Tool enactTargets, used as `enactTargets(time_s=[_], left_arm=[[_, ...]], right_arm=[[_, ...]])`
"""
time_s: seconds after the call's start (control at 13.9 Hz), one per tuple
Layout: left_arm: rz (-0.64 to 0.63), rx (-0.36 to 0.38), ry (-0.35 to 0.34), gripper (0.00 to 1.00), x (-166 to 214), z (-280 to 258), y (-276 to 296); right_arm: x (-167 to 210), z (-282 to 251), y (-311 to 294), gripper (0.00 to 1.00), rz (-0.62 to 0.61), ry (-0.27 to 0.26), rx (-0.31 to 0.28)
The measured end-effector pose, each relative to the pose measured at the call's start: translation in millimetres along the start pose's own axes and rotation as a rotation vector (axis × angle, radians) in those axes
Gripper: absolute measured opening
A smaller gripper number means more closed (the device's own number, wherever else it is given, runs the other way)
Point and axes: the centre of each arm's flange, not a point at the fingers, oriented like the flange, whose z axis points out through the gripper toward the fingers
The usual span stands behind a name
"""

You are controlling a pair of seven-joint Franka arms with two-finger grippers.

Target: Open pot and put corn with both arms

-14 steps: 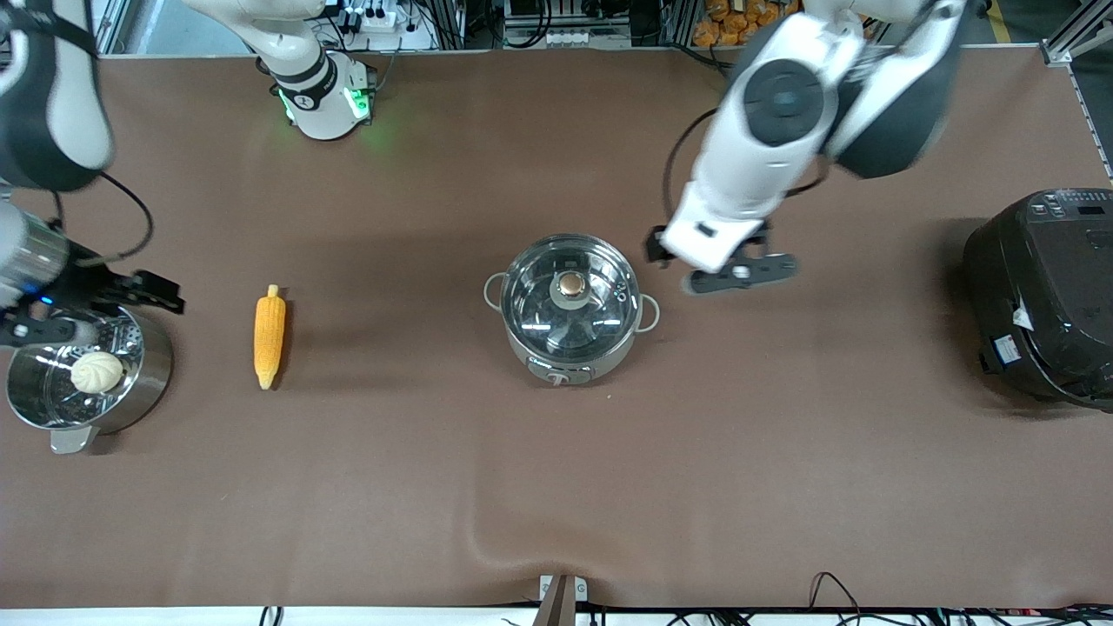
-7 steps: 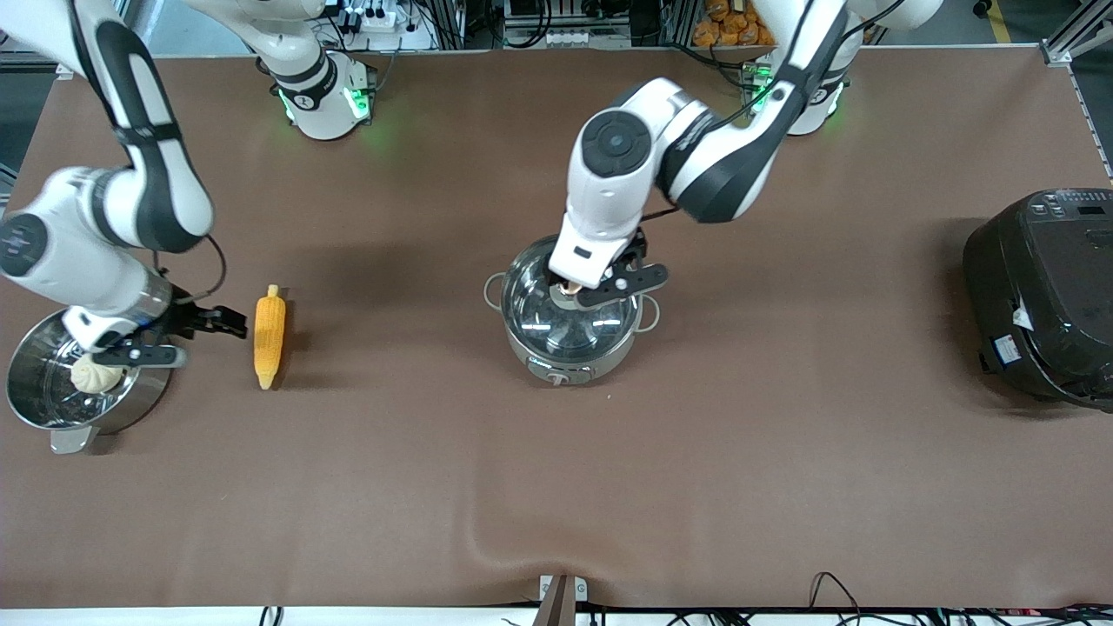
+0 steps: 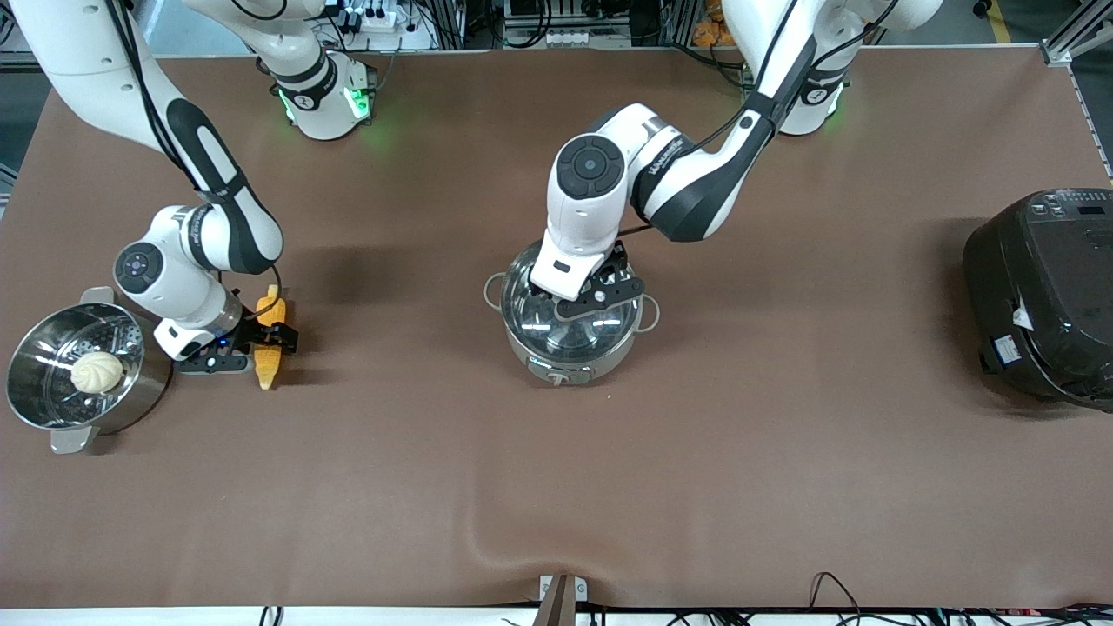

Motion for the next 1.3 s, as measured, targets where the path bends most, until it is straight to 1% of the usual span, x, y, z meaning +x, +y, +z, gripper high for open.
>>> enactTargets(time_s=[0.07, 0.14, 0.22, 0.29, 0.36, 0.43, 0.51, 0.58, 0.72, 0.79, 0.87, 0.94, 1.15, 1.23, 1.3], left_arm=[[0.002, 0.004, -0.003, 0.98, -1, 4, 1], [0.004, 0.007, -0.004, 0.98, -2, 8, 2], [0.006, 0.009, -0.006, 0.90, -3, 10, 3], [0.007, 0.011, -0.007, 0.90, -4, 12, 4], [0.008, 0.011, -0.007, 0.85, -4, 13, 4], [0.007, 0.012, -0.007, 0.75, -4, 13, 4], [0.007, 0.013, -0.008, 0.70, -4, 14, 4], [0.007, 0.015, -0.009, 0.69, -3, 15, 4], [0.010, 0.009, -0.005, 0.49, -4, 16, 5], [0.011, 0.011, -0.004, 0.50, -4, 16, 5], [0.012, 0.011, -0.003, 0.50, -4, 16, 5], [0.012, 0.011, -0.003, 0.50, -4, 16, 5], [0.010, 0.008, 0.001, 0.50, -2, 12, 5], [0.003, 0.006, 0.003, 0.50, 2, 5, 3], [-0.005, 0.002, 0.007, 0.50, 8, -8, -2]], right_arm=[[0, 0, 2, 0.95, 0.003, -0.001, 0.000], [-1, -1, 4, 0.94, 0.007, -0.004, -0.001], [-2, -2, 6, 0.88, 0.011, -0.016, 0.000], [-4, -4, 6, 0.76, 0.013, -0.039, 0.003], [-5, -7, 7, 0.66, 0.014, -0.056, 0.005], [-6, -11, 7, 0.53, 0.015, -0.064, 0.006], [-6, -14, 7, 0.45, 0.016, -0.069, 0.006], [-7, -15, 7, 0.42, 0.017, -0.079, 0.008], [-7, -19, 7, 0.40, 0.023, -0.087, 0.009], [-5, -26, 7, 0.35, 0.029, -0.085, 0.009], [0, -39, 5, 0.33, 0.028, -0.087, 0.010], [8, -57, 1, 0.33, 0.021, -0.103, 0.014], [34, -143, -15, 0.33, -0.007, -0.199, 0.028], [42, -174, -20, 0.33, -0.014, -0.218, 0.032], [49, -202, -29, 0.33, -0.012, -0.225, 0.039]])
